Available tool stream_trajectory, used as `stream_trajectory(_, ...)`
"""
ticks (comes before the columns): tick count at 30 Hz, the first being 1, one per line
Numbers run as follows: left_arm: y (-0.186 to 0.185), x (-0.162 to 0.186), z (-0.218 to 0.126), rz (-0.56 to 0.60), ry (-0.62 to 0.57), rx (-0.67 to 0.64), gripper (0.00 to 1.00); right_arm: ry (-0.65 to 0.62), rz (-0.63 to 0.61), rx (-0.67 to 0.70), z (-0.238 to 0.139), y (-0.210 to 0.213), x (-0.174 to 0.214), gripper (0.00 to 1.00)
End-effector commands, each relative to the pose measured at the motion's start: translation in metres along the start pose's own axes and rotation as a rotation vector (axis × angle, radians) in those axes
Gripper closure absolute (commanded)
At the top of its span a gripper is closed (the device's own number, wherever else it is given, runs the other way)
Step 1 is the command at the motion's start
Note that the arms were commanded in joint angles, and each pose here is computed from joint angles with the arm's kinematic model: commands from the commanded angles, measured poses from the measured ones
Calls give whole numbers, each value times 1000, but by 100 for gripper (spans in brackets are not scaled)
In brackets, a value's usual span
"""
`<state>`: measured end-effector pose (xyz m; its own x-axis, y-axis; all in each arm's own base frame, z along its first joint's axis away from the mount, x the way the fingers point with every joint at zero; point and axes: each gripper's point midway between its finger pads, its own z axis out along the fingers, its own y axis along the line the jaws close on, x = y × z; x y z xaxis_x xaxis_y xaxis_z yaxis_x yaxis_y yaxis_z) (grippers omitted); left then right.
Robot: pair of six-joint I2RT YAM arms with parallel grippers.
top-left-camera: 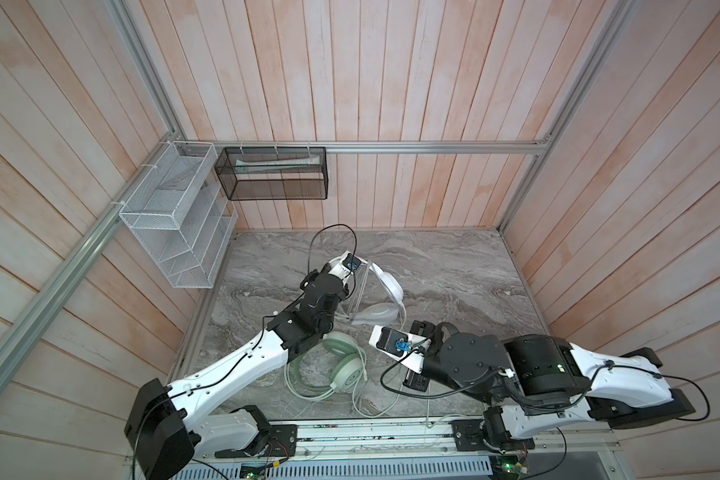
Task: Wrap the headphones
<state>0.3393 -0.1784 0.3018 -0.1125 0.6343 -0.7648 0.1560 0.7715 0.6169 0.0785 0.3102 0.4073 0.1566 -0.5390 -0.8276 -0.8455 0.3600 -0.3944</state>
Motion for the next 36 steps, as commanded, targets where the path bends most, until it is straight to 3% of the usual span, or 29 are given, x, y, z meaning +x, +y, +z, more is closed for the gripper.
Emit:
stream_trajectory(1, 18, -6, -10, -54, -98, -47, 100, -102, 8, 83, -43, -45, -25, 100)
stream_trajectory(5, 27, 5, -20, -88, -103, -77, 100, -132, 11, 69, -50, -49, -34, 100)
stream_trajectory(9, 43, 1, -22, -175, -70, -82, 100, -74, -34, -8, -24, -19, -20, 100)
stream_trajectory(14, 34, 11, -15, -86, -42, -103, 100, -25, -53, -100, -9, 5, -17, 100)
stream_trajectory(16, 44, 15, -14, -84, -41, -181, 100, -36, -42, -124, -13, 6, -20, 100)
stream_trajectory(19, 62, 15, -11, -227, -27, -168, 100, -58, -16, -148, -20, 7, -19, 100)
stream_trajectory(21, 79, 18, -8, -366, -9, -139, 100, -33, -9, -143, -15, 12, -5, 100)
stream_trajectory(24, 93, 20, -8, -484, -12, -117, 100, 8, 2, -140, -4, 21, 17, 100)
stream_trajectory(30, 99, 29, -5, -595, 17, -100, 100, -47, 65, -177, -10, 26, 23, 100)
stream_trajectory(36, 93, 47, 3, -566, 70, -118, 100, -26, 58, -224, -3, 39, 20, 100)
